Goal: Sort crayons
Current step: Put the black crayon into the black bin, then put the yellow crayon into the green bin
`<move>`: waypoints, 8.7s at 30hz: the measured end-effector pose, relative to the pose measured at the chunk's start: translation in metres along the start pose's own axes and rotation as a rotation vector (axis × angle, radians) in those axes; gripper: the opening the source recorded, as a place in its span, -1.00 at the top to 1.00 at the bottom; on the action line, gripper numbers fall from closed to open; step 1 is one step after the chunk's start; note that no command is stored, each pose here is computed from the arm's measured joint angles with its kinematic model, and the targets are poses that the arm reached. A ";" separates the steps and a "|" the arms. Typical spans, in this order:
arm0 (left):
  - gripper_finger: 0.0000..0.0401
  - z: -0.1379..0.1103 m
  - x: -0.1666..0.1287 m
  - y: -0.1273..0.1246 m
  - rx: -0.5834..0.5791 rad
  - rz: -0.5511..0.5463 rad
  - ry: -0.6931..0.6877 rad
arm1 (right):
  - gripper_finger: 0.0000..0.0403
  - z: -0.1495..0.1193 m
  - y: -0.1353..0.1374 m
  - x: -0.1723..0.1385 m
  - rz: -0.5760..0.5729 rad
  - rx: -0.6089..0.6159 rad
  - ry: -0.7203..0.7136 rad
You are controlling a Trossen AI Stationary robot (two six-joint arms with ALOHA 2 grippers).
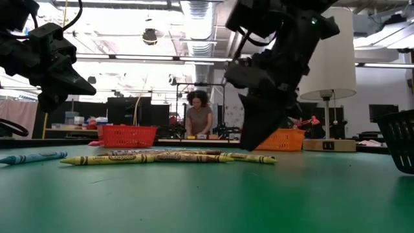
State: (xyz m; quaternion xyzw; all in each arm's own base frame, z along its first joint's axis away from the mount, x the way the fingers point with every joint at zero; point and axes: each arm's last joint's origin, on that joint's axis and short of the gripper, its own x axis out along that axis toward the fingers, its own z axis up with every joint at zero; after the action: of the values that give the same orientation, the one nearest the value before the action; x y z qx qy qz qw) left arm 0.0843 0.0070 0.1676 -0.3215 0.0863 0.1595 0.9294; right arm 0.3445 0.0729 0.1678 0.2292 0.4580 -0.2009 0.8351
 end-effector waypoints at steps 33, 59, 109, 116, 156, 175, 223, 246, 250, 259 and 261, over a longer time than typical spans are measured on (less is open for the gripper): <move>1.00 0.001 0.000 0.000 0.018 0.021 -0.020 | 0.96 -0.003 0.001 0.013 0.021 0.029 0.049; 1.00 0.001 0.000 0.000 0.018 0.018 -0.018 | 1.00 -0.065 0.003 -0.148 0.156 -0.126 0.262; 1.00 0.001 0.000 0.001 0.036 0.025 -0.022 | 0.39 -0.083 0.044 -0.136 0.167 -0.194 0.251; 1.00 0.001 0.000 0.001 0.026 0.024 -0.022 | 0.39 -0.039 0.034 -0.110 0.082 -0.091 0.067; 1.00 0.001 0.000 0.000 0.033 0.024 -0.022 | 0.39 0.007 0.036 0.023 0.061 -0.127 0.002; 1.00 0.001 0.000 0.000 0.040 0.024 -0.022 | 0.96 0.005 0.033 0.023 0.031 -0.086 0.026; 1.00 0.001 0.000 0.000 0.012 0.023 -0.022 | 0.94 -0.180 0.104 -0.144 0.323 -0.186 0.400; 1.00 0.001 0.000 0.000 0.004 0.023 -0.022 | 0.48 -0.150 0.092 -0.151 0.325 -0.187 0.413; 1.00 0.001 0.000 0.000 0.005 0.023 -0.022 | 0.49 -0.113 0.081 -0.160 0.377 -0.174 0.332; 1.00 0.001 0.000 0.000 0.005 0.022 -0.021 | 0.50 -0.031 0.046 -0.135 0.250 -0.176 0.063; 1.00 0.001 0.000 0.000 0.004 0.022 -0.021 | 0.50 -0.017 0.042 -0.120 0.224 -0.182 0.040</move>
State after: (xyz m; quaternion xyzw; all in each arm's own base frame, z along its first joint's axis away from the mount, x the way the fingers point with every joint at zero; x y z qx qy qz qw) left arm 0.0843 0.0078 0.1679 -0.3171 0.0803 0.1728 0.9290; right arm 0.2960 0.1319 0.2703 0.2062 0.4623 -0.0596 0.8603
